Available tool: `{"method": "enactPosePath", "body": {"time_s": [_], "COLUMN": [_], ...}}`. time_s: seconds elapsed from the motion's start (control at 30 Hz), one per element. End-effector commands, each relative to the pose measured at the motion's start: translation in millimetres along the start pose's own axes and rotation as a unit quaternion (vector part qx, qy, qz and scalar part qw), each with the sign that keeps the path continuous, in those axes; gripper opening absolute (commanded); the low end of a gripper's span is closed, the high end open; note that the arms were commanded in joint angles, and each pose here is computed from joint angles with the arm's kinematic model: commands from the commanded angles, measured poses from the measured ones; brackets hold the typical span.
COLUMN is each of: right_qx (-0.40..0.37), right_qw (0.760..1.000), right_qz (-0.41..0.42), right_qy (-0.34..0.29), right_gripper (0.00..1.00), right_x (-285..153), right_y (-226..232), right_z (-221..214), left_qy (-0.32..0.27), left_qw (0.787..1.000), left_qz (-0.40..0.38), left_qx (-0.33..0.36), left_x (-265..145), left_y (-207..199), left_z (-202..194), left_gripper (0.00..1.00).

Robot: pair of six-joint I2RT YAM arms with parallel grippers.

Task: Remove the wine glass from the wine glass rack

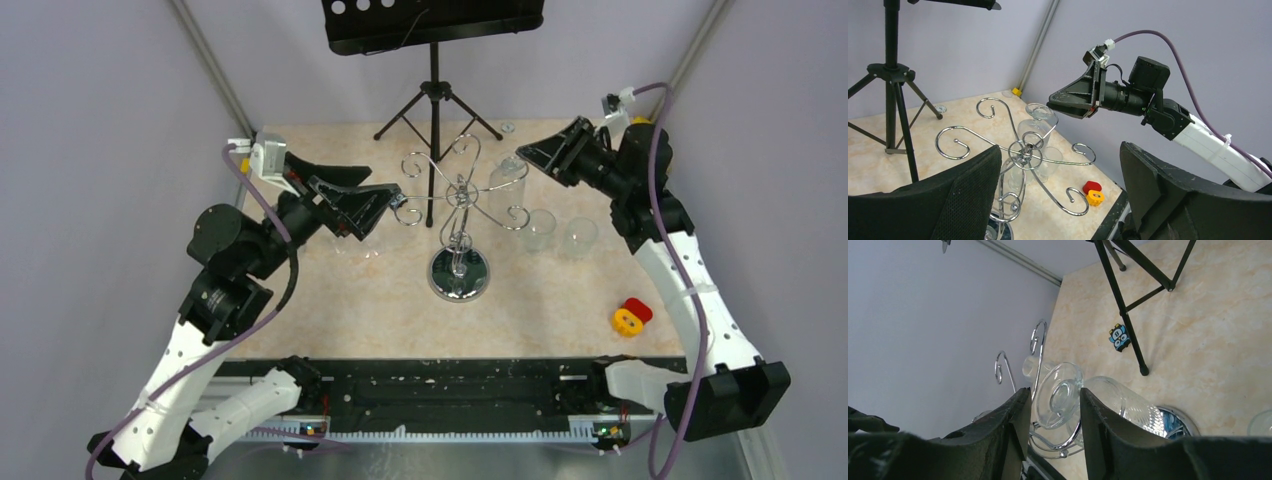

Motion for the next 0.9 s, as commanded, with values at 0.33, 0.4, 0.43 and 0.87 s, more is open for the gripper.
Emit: {"method": "enactPosePath", "body": {"time_s": [0.33, 0.4, 0.43, 0.87], "right_qx": [-0.023, -0.025, -0.029, 0.008], "right_qw": [0.998, 0.997, 0.996, 0.997], "right_qz": [0.056, 0.078, 0.087, 0.072], "right_qy": [-0.016, -0.014, -0.014, 0.038], "right_gripper": [0.42, 0.39, 0.38, 0.35], "right_x": [5.6, 4.1, 3.3, 2.2], "right_y": [28.3, 35.4, 38.4, 35.6], "right_z": [13.5, 13.8, 14.0, 1.0], "left_qy": [-0.032, -0.032, -0.031, -0.022], "left_qw": [0.999, 0.999, 0.999, 1.0], "left_qz": [0.014, 0.014, 0.014, 0.019], "left_qx": [0.008, 0.007, 0.007, 0.002], "left_x": [1.7, 2.1, 2.3, 5.6], "left_y": [3.4, 3.8, 4.0, 7.3], "left_z": [8.7, 8.3, 7.6, 3.3], "left_gripper": [0.91, 0.91, 0.91, 0.91]}}
Point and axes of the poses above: each gripper's point midway between its finger pads, its own x axis out along the fingers, its own y axis along the line the jaws close on, z = x × y, the point moved 6 cm from there along -x, back along the fingers, and after that the axes turned 1 degree about -x, right-handed, at the moved point
